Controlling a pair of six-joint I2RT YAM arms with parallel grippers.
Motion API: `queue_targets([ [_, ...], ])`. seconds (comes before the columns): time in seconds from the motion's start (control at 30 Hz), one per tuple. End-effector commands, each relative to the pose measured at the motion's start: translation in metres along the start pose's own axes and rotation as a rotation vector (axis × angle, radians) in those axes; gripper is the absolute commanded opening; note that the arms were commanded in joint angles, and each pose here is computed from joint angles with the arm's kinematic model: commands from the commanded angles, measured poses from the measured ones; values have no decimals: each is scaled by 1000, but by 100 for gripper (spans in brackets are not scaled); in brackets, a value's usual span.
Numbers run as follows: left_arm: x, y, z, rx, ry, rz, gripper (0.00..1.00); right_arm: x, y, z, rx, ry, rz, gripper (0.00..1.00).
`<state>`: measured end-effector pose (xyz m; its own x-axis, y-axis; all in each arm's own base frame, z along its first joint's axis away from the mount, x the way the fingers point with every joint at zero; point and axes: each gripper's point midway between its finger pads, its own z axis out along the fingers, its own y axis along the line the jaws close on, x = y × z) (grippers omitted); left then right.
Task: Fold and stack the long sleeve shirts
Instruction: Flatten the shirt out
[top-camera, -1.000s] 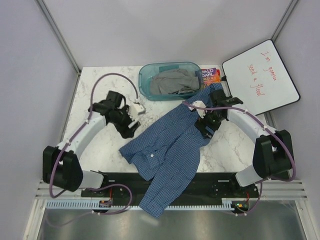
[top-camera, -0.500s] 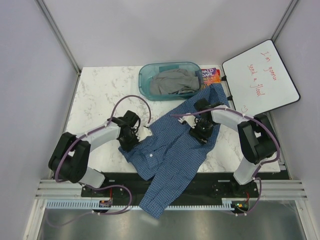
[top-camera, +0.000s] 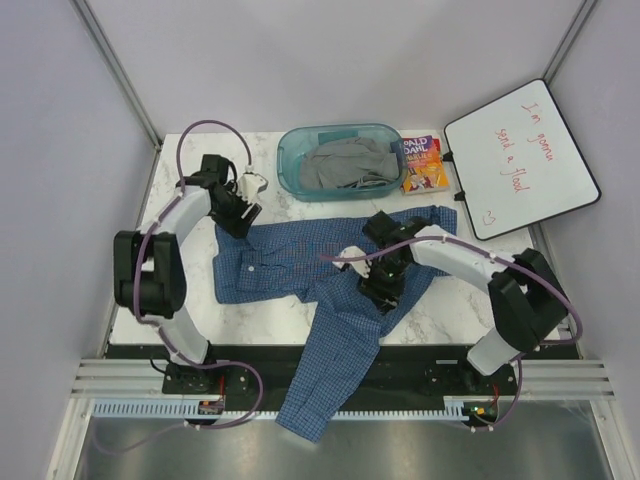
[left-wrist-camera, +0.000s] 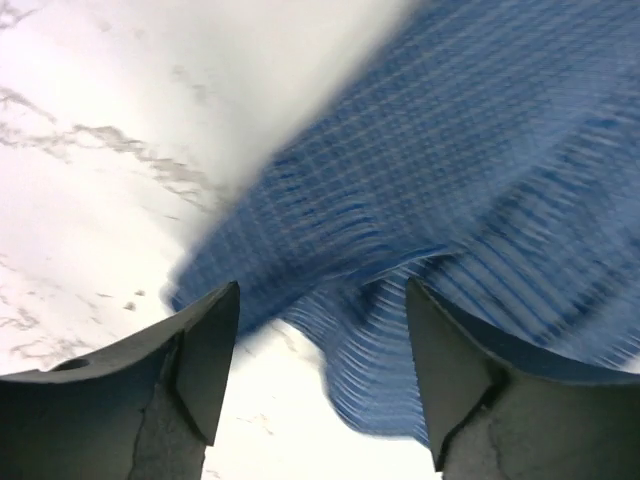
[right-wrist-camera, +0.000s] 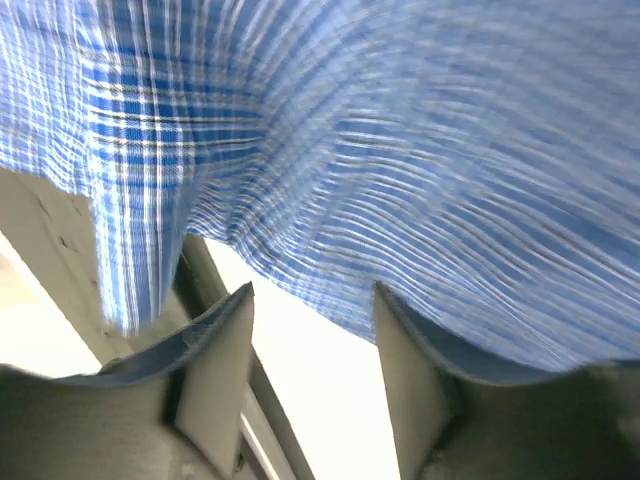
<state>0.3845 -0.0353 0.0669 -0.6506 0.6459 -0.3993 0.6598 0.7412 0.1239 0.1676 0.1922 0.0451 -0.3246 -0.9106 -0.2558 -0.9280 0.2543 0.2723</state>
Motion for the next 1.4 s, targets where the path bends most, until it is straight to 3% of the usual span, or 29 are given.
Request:
queue_targets([
  [0.0, -37, -75, -77, 242, -215, 67, 78, -32, -16, -73, 83, -205, 44, 62],
  [0.13, -19, -154, -105, 367, -246, 289, 79, -13, -44, -101, 138, -241, 130, 66],
  [0.17, -8, -188, -112, 403, -265, 413, 79, -8, -47, -104, 143, -237, 143, 66],
  [0.37, 33, -266, -106, 548, -217, 661, 78, 8, -95, -113, 269, -235, 269, 65],
  [0.6, 34, -305, -80, 529, -182, 812, 78, 46, -128, -109, 273, -185, 421, 63],
  [0.8, -20, -311, -79, 425, -302, 840, 73, 58, -140, -145, 278, -281, 523, 63],
  [0.93, -50, -318, -89, 418, -424, 884, 77, 63, -144, -170, 312, -348, 575, 63],
  [1.2, -43, -353, -51, 505, -362, 1019, 79, 82, -172, -161, 338, -350, 740, 70],
  [1.27, -47, -357, -48, 509, -363, 1029, 77, 85, -181, -159, 351, -352, 764, 70],
  [1.3, -46, -362, -45, 527, -352, 1029, 70, 86, -183, -158, 355, -349, 771, 69],
  [1.33, -49, -368, -47, 535, -356, 1032, 62, 86, -188, -153, 345, -344, 778, 66],
  [1.37, -47, -371, -47, 539, -347, 1038, 43, 86, -190, -151, 334, -345, 793, 63],
])
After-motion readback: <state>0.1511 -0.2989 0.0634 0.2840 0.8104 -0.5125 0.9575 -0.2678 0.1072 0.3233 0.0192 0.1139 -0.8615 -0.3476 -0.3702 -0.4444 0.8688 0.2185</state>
